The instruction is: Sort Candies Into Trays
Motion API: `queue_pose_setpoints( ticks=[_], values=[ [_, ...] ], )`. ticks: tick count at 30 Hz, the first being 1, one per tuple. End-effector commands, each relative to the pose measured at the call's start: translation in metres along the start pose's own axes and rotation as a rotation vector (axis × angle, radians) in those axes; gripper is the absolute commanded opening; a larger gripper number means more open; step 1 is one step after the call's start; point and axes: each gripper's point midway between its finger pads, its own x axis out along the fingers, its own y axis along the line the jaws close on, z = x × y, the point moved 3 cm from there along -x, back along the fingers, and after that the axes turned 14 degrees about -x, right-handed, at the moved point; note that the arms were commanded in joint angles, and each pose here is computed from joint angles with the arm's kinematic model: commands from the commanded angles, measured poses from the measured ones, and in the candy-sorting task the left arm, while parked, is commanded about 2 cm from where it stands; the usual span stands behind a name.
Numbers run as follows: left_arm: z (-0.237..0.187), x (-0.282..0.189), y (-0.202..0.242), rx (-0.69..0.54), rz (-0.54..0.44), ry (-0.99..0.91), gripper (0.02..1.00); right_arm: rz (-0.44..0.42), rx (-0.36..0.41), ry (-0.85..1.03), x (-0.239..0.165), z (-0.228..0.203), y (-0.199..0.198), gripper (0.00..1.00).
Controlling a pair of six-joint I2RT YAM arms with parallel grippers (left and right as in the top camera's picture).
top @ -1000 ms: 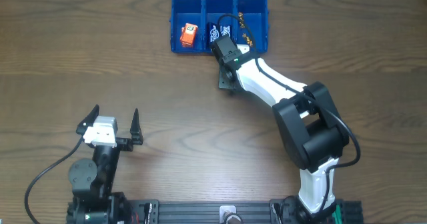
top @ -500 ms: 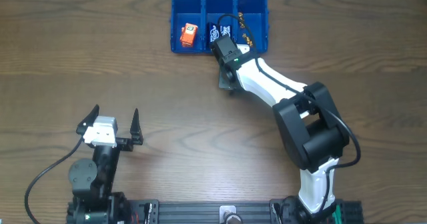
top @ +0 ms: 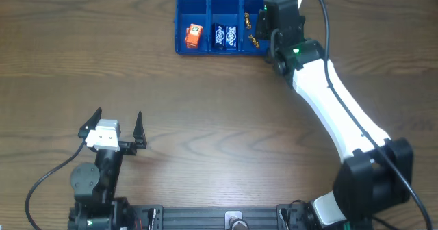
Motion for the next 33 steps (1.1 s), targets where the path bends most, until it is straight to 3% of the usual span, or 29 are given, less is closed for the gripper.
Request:
queue_pose_setpoints(
  ticks=[1,5,24,26,27,29,30,32,33],
  values=[
    [-0.015,0.001,0.002,0.008,0.003,0.045,0.998,-0.006,-0.063,0.089,0.033,-0.034,0.011,0.152],
    [-0.015,0.001,0.002,0.008,0.003,0.045,0.998,-0.006,-0.070,0.109,0.050,-0.046,0.016,0.152],
    [-0.015,0.001,0.002,0.008,0.003,0.045,0.996,0.006,-0.073,0.106,0.055,-0.048,0.021,0.196],
    [-0.015,0.001,0.002,0.008,0.003,0.045,0.998,0.006,-0.074,0.110,0.055,-0.049,0.021,0.264],
    [-0.015,0.001,0.002,0.008,0.003,0.045,0.998,0.006,-0.075,0.111,0.055,-0.049,0.021,0.369],
    [-0.015,0.001,0.002,0.008,0.003,0.045,0.998,0.022,-0.074,0.112,0.054,-0.049,0.024,0.766],
    [-0.015,0.001,0.002,0.008,0.003,0.045,0.998,0.026,-0.075,0.115,0.054,-0.050,0.024,0.862],
    [-0.015,0.001,0.002,0.008,0.003,0.045,0.998,0.031,-0.077,0.115,0.054,-0.050,0.026,1.000],
    [-0.015,0.001,0.002,0.008,0.003,0.045,0.998,0.033,-0.081,0.115,0.053,-0.050,0.027,1.000]
  ],
)
